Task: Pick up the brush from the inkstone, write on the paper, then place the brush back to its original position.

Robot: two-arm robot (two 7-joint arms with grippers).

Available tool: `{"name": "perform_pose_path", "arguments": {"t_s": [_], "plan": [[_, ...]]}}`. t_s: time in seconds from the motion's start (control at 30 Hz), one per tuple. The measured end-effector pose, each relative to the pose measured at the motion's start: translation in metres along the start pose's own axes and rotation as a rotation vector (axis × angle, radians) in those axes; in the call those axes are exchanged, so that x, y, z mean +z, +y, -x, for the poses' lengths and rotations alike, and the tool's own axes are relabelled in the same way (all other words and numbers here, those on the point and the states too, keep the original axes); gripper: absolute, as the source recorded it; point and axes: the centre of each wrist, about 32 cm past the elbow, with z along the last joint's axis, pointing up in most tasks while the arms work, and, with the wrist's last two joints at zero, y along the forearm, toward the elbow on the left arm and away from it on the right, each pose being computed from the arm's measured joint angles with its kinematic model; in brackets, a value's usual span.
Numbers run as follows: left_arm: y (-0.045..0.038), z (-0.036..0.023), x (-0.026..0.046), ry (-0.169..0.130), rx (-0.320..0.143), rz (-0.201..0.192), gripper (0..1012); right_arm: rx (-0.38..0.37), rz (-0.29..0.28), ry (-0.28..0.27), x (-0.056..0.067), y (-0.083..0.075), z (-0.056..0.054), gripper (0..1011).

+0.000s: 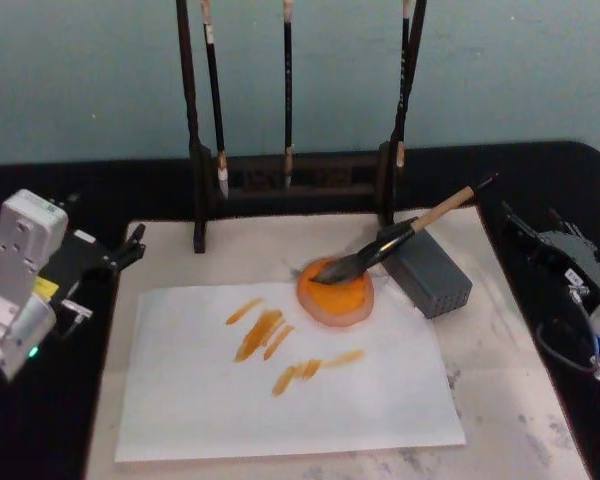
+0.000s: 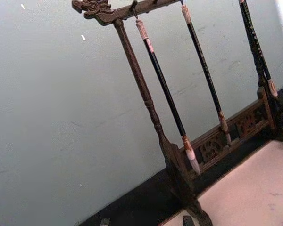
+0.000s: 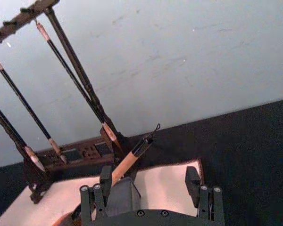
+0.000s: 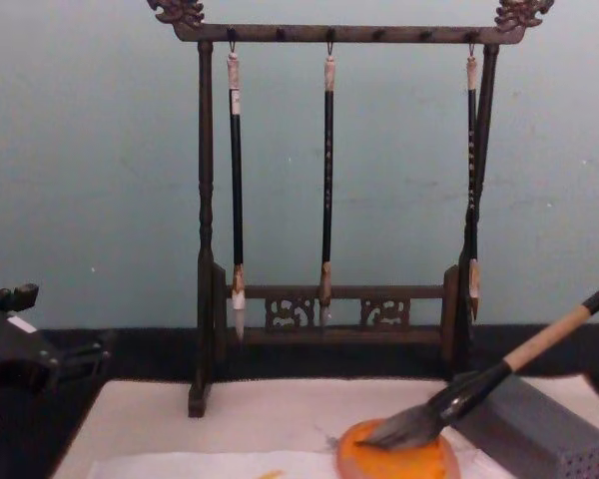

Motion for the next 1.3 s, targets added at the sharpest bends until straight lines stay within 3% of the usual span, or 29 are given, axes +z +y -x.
{"name": "perform_pose_path", "arguments": {"t_s": [0.67,1.3], "plan": [[0.0,0.0,0.0,0.0,0.0,0.0,1001,0.017,-0.019,0.072,0.002,0.024,-0.006,1000],[0.0,0.0,0.0,0.0,0.0,0.0,1001,0.053,0.023,0.249,-0.005,0.043,0.0,1000]]}}
